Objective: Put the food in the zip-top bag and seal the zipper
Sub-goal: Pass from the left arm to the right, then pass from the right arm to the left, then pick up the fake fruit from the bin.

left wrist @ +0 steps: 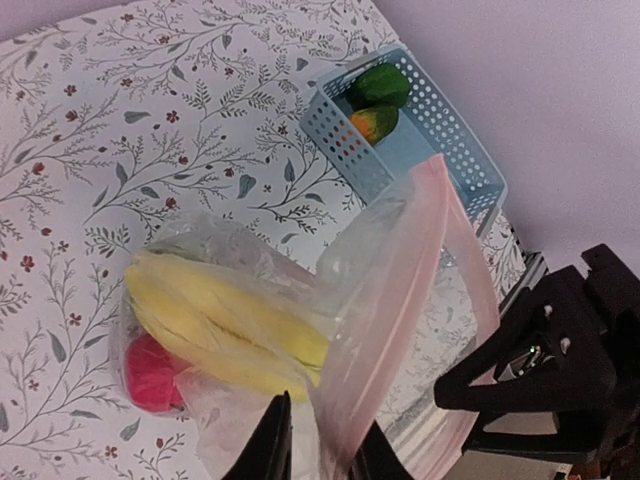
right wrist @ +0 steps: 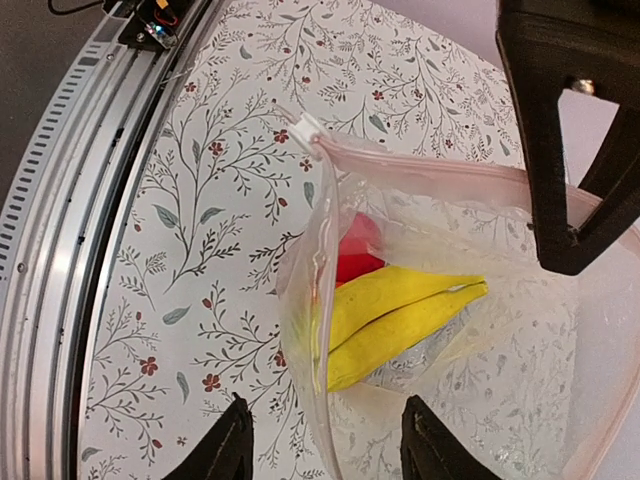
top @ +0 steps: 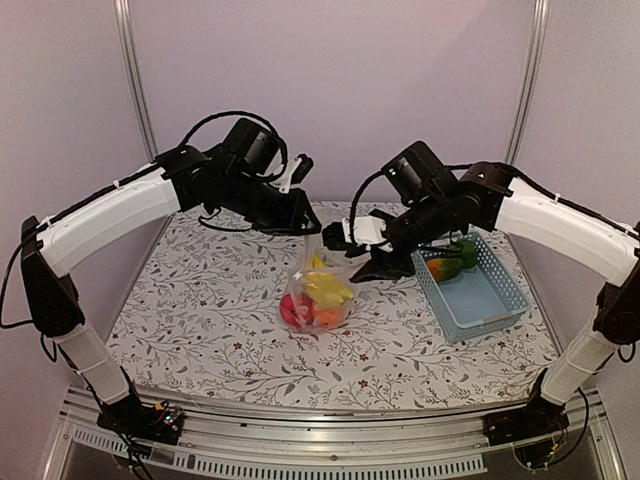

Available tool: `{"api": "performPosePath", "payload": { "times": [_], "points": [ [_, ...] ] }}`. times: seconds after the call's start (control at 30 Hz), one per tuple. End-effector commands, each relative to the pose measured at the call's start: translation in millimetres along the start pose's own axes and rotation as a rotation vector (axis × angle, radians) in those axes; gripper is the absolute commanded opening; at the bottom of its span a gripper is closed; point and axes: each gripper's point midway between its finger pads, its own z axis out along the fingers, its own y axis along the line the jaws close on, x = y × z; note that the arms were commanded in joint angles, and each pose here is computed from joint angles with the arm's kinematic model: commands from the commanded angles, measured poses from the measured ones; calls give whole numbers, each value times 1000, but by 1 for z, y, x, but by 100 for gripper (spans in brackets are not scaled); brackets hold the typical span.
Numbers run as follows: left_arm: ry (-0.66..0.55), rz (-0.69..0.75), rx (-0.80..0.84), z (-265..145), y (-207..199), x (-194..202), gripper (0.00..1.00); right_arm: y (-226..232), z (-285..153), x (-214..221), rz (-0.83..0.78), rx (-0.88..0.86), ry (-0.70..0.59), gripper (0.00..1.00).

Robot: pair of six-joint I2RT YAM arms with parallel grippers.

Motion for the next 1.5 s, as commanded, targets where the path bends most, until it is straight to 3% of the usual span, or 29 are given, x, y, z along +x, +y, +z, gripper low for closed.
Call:
{"api": "performPosePath", "payload": {
  "times": [0.0,0.07,0.13,0.3,0.43,0.53,0.63,0.87,0.97,1.07,1.13,1.3,1.47],
  "points": [
    [0,-10,-3,-14,-3,4,21,-3,19,13,-32,18,76,37],
    [17,-20,-18,-17,-2,10,26,-3,22,11,-37,14,79,19],
    [53,-16,-23,-18,-5,22,30,-3,22,6,-32,0,66,7],
    [95,-10,-126,-23,2,44,28,1,10,-20,-49,-3,-6,0],
    [72,-3,-150,-32,1,43,17,2,-3,-37,-53,-3,-65,0],
    [33,-1,-191,-41,4,33,1,4,-5,-40,-43,-11,-74,0],
    [-14,19,-217,-50,2,21,0,5,3,-31,-27,-30,-30,0],
    [8,73,-216,-42,0,18,0,9,-17,-62,13,-72,-153,4],
    [19,74,-234,-38,5,22,0,9,-19,-54,9,-49,-119,7],
    [13,81,-242,-36,7,22,0,13,-13,-41,19,-66,-66,19],
    [-8,84,-249,-36,9,20,0,17,-21,-45,24,-95,-102,28],
    [-66,82,-250,-42,12,14,0,-9,-83,-45,79,-26,-237,46],
    [-74,87,-246,-42,13,15,0,-54,-130,6,210,130,-226,48]
  ]
}}
